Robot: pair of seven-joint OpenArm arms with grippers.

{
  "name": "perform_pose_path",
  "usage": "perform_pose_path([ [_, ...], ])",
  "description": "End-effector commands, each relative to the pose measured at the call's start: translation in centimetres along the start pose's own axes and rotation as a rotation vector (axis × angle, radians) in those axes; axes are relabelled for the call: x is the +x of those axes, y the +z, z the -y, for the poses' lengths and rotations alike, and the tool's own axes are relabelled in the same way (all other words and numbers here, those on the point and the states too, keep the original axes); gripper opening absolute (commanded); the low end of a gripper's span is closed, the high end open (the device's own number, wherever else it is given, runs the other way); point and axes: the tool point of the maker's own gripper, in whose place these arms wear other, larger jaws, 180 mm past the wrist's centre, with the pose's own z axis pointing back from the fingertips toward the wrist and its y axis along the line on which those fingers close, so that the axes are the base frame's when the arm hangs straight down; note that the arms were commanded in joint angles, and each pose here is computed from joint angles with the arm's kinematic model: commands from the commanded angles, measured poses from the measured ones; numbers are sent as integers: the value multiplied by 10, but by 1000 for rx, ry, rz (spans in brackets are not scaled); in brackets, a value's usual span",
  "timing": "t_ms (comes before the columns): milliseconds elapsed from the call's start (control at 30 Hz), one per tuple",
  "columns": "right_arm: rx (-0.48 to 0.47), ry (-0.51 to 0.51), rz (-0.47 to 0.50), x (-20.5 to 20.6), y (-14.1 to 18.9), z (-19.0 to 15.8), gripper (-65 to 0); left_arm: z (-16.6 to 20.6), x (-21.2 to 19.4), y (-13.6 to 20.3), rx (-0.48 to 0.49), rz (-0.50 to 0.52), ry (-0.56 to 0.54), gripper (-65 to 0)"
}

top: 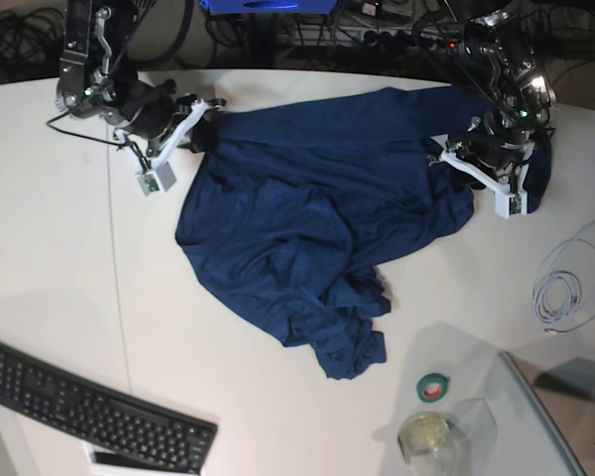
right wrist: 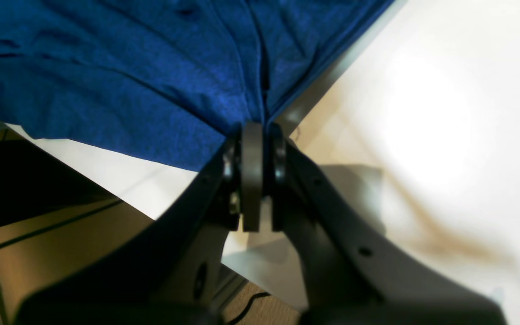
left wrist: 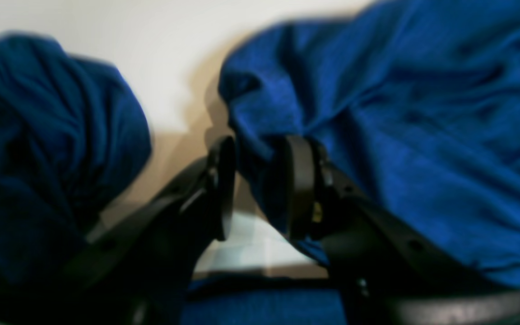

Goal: Layout the t-shirt on the table in an organized manner, then fold the t-shirt properly
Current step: 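Pull the held t-shirt edges apart with both grippers to stretch it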

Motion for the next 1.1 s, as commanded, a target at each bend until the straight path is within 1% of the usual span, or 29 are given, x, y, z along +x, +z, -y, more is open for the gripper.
perform_pose_path([
  [0, 8, 9, 41, 12, 3, -1, -645, -2, 14, -2, 7, 37, -5, -477],
  [100, 5, 8, 41, 12, 3, 0, -645, -4, 2, -11, 1, -2, 13, -467],
  [167, -20, -13, 50, 12, 8, 11, -645, -2, -4, -19, -8, 9, 28, -434],
  [200, -32, -22, 55, 12, 10, 15, -645, 0, -9, -23, -15, 12, 40, -429],
  [233, -37, -27, 57, 12, 11, 17, -645, 1, -14, -27, -22, 11, 48, -439],
  [267, -42, -30, 60, 12, 12, 19, -645, 0, -19, -29, -24, 5, 54, -479],
  [300, -42, -30, 60, 12, 12, 19, -645, -1, -23, -31, -25, -1, 55, -548],
  [333, -44, -23, 68, 15, 14, 19, -645, -2, -26, -32, -25, -6, 59, -648],
  [400, -52, -8, 84, 20, 19, 18, -645, -6, -23, -31, -19, 4, 67, -650],
  [500, -63, 35, 131, 35, 32, 12, -645, -16, 1, -21, 9, 60, 23, -650],
  [567, -73, 63, 168, 47, 41, 8, -645, -19, 23, -11, 26, 116, -8, -650],
  [633, -85, 96, 209, 61, 51, 4, -645, -26, 51, 7, 59, 195, -48, -650],
  [700, -96, 123, 240, 70, 61, 0, -645, -26, 80, 27, 80, 275, -97, -650],
  [833, -112, 165, 289, 85, 76, -5, -645, -25, 113, 58, 124, 333, -169, -650],
  [933, -115, 176, 300, 90, 79, -5, -645, -21, 134, 77, 145, 379, -208, -650],
  [1033, -115, 176, 300, 90, 78, -5, -645, -14, 142, 76, 130, 393, -226, -650],
  [1067, -114, 174, 300, 90, 78, -5, -645, -12, 139, 70, 121, 375, -238, -650],
])
